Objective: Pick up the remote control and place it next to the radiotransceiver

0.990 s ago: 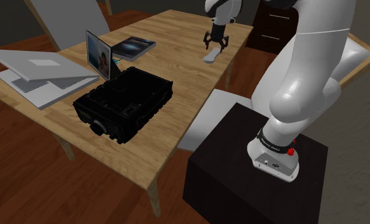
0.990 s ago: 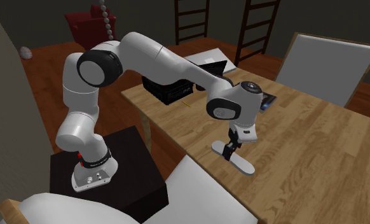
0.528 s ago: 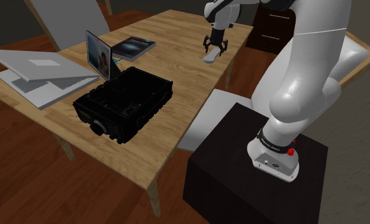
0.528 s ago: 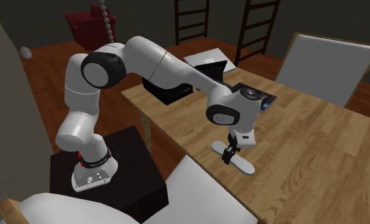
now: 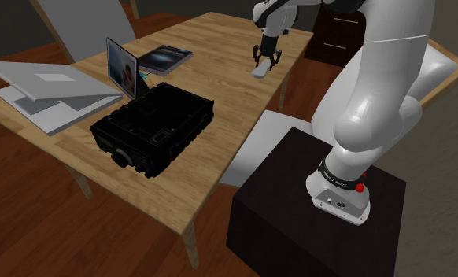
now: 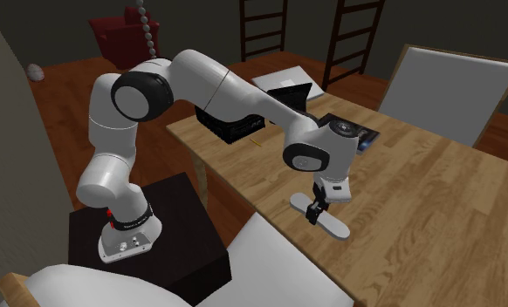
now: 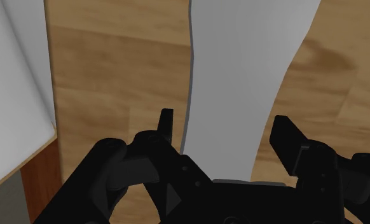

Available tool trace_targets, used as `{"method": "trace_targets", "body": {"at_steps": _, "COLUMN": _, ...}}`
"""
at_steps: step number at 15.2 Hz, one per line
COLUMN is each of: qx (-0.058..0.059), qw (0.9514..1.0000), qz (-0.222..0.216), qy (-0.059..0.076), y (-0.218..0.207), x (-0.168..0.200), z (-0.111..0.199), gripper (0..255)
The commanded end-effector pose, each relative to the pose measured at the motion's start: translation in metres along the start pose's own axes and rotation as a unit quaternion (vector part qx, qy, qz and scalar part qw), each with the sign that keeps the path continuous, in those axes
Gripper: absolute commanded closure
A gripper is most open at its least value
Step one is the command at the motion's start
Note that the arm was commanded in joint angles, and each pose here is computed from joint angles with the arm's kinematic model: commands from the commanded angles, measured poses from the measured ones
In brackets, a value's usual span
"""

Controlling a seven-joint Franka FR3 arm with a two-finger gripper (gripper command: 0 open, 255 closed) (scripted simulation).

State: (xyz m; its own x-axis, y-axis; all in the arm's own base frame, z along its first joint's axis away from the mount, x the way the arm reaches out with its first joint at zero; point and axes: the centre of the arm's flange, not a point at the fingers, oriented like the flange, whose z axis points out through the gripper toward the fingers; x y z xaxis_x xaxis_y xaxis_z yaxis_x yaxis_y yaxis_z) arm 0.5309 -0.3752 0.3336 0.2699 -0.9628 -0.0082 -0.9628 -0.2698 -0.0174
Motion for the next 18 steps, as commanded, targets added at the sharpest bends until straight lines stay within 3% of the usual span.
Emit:
{"method": "trace_targets", "body": {"at_steps": 1, "qx": 0.0, "qw": 1.0, "qz": 0.0, "qy": 0.0, "y": 0.0, "x": 0.0, "z": 0.0, "gripper": 255}}
{"method": "trace_targets", "body": {"at_steps": 6, "qx": 0.0, "qw": 1.0, "qz": 0.0, "qy": 0.0, "y": 0.0, "x": 0.0, "z": 0.0, "gripper": 255}}
{"method": "trace_targets", "body": {"at_steps": 18, "qx": 0.0, "qw": 1.0, "qz": 0.0, "qy": 0.0, "y": -0.001, "x": 0.0, "z": -0.063, "gripper": 255}}
